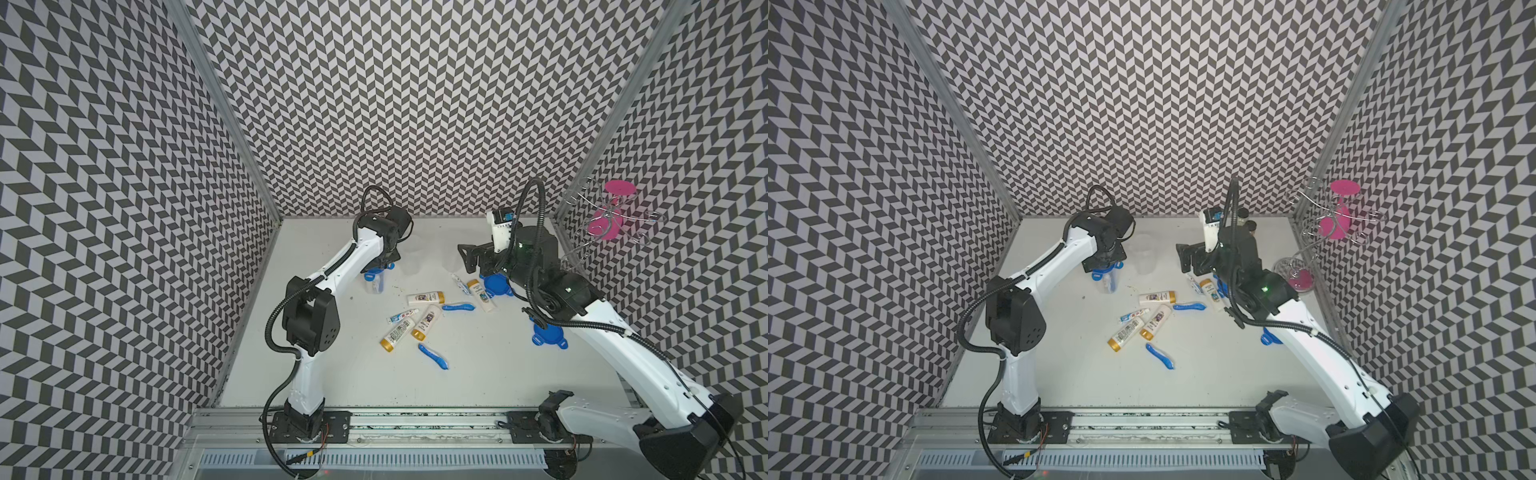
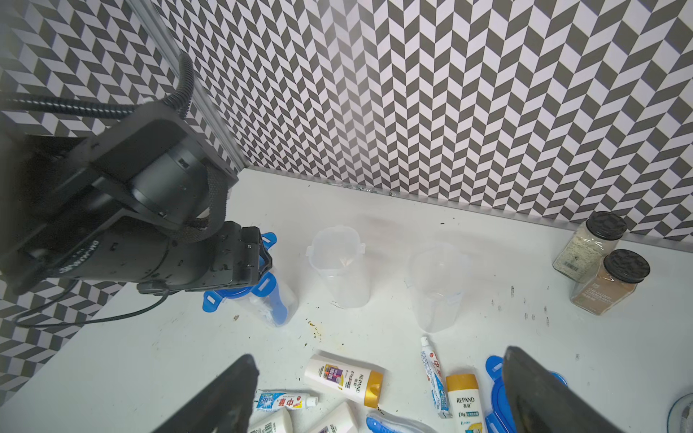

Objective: Pack away toiletry kits
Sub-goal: Close the lid on the container.

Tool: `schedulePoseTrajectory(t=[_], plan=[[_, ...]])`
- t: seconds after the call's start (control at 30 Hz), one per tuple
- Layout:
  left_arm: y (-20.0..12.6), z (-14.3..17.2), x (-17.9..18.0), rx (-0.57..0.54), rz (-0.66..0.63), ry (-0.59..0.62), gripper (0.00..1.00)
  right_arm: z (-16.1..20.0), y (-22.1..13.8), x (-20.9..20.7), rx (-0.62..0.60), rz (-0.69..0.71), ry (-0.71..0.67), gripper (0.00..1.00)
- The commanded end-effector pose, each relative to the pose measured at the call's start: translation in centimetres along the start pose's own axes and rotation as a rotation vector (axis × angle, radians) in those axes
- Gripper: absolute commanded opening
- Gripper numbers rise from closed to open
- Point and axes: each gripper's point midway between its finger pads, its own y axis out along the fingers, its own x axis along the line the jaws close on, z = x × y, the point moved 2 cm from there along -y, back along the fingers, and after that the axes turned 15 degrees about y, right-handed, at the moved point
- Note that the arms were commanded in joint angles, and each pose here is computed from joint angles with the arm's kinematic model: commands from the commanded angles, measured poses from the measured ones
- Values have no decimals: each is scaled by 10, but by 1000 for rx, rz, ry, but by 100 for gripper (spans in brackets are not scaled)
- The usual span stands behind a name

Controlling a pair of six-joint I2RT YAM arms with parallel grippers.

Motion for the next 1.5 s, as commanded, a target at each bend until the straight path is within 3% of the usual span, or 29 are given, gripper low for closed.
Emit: schedulePoseTrajectory(t=[0.0,0.1,0.2,0.73,0.87,0.97,1.13,1.3,1.47], plan=[[2,10,3,24,-13,-10,74,-17,-5,6,-69,-18,-11,100],[2,8,5,22,-14,-9,90,-17,-5,6,-70,-21,-10,100],[-3,2,6,5,1,-11,99,-19,-8,6,-77,-22,-10,100],[-54,-1,23,-51,132,13,100,-14,-12,3,-44,3,1,100],[-73,-14,34,-100,208,77,99,3,6,11,68,-42,13,100],[-77,-32,43,-168,316,118,89,17,25,32,179,-136,31,99],[-52,-48,65,-221,483,146,88,47,64,76,410,-282,103,97],[-41,-62,69,-347,490,251,92,72,95,110,548,-320,134,95],[-41,-59,60,-357,530,312,88,90,119,124,621,-352,204,92]])
